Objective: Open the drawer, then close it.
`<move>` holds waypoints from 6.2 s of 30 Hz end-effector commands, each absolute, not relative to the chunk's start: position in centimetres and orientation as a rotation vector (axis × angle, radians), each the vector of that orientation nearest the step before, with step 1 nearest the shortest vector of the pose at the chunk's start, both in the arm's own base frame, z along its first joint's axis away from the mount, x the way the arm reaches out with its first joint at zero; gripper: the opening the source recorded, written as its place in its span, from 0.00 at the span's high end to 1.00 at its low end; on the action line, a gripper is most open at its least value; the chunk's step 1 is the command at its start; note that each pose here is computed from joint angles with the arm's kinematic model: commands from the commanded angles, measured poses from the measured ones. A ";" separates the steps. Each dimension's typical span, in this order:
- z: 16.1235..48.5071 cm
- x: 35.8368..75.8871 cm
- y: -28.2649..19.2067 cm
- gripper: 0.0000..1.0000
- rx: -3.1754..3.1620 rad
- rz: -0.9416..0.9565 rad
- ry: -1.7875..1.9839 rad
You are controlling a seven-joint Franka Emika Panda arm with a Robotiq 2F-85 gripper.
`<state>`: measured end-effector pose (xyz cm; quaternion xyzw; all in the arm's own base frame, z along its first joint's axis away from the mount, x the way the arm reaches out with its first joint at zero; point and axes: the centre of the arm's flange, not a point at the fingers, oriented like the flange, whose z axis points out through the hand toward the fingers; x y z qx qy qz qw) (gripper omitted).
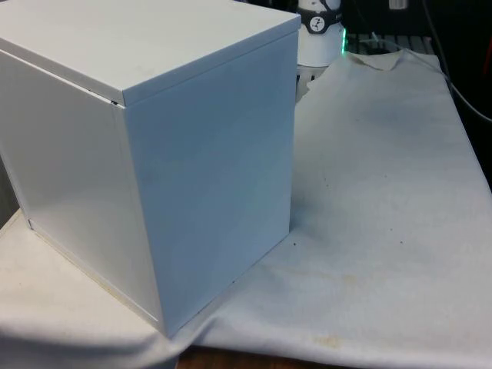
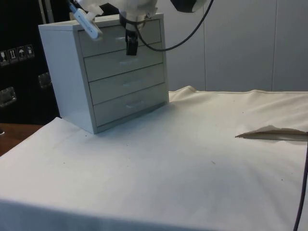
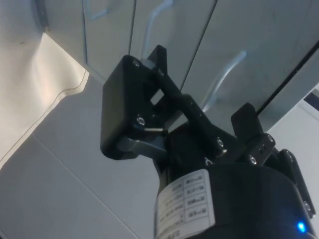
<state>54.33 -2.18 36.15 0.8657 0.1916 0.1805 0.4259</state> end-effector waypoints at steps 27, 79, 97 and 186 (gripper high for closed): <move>34.8 54.6 -2.7 0.02 2.186 0.467 0.482; 35.5 53.1 -1.9 1.00 2.173 0.442 0.480; 35.7 51.1 -0.8 1.00 2.156 0.433 0.534; 34.8 38.8 5.8 0.72 2.009 0.396 0.826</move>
